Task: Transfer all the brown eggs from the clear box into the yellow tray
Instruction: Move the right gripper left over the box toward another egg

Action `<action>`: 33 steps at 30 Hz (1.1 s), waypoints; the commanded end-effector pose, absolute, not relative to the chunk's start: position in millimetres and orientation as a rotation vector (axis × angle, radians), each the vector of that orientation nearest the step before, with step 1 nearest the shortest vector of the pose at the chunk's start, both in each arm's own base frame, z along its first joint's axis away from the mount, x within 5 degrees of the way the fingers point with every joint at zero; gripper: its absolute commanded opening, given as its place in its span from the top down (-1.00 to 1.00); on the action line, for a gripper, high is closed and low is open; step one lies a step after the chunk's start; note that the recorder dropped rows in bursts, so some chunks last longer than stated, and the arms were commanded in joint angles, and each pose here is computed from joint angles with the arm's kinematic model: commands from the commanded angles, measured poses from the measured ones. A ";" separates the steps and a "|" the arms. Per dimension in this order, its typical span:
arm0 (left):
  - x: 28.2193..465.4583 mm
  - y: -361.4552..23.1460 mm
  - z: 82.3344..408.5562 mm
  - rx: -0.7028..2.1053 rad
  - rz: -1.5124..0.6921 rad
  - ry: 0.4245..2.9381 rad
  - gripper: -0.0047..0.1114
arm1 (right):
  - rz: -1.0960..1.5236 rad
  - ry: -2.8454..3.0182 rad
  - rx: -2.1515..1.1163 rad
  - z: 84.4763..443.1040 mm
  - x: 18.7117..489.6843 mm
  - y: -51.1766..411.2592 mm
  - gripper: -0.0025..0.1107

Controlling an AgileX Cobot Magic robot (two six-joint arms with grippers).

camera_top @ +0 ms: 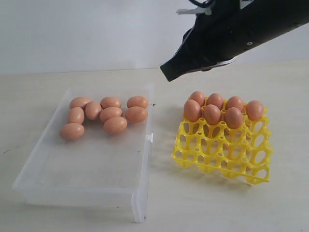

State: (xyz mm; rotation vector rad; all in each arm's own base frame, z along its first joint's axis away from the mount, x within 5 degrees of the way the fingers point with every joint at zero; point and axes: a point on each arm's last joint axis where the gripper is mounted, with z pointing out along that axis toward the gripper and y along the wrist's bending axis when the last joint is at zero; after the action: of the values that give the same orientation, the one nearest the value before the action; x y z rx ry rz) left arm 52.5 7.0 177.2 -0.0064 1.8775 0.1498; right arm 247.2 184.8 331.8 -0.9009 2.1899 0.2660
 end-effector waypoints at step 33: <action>52.3 6.4 179.2 -0.007 0.138 1.863 0.92 | 0.347 2.363 -1.079 267.8 325.2 268.6 0.15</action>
State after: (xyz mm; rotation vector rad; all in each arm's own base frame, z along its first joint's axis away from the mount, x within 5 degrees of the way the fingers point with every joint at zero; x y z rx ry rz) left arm 52.4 7.0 177.0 -0.0065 1.8795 0.1498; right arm 323.2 258.7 268.8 -1.0709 2.3758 0.3340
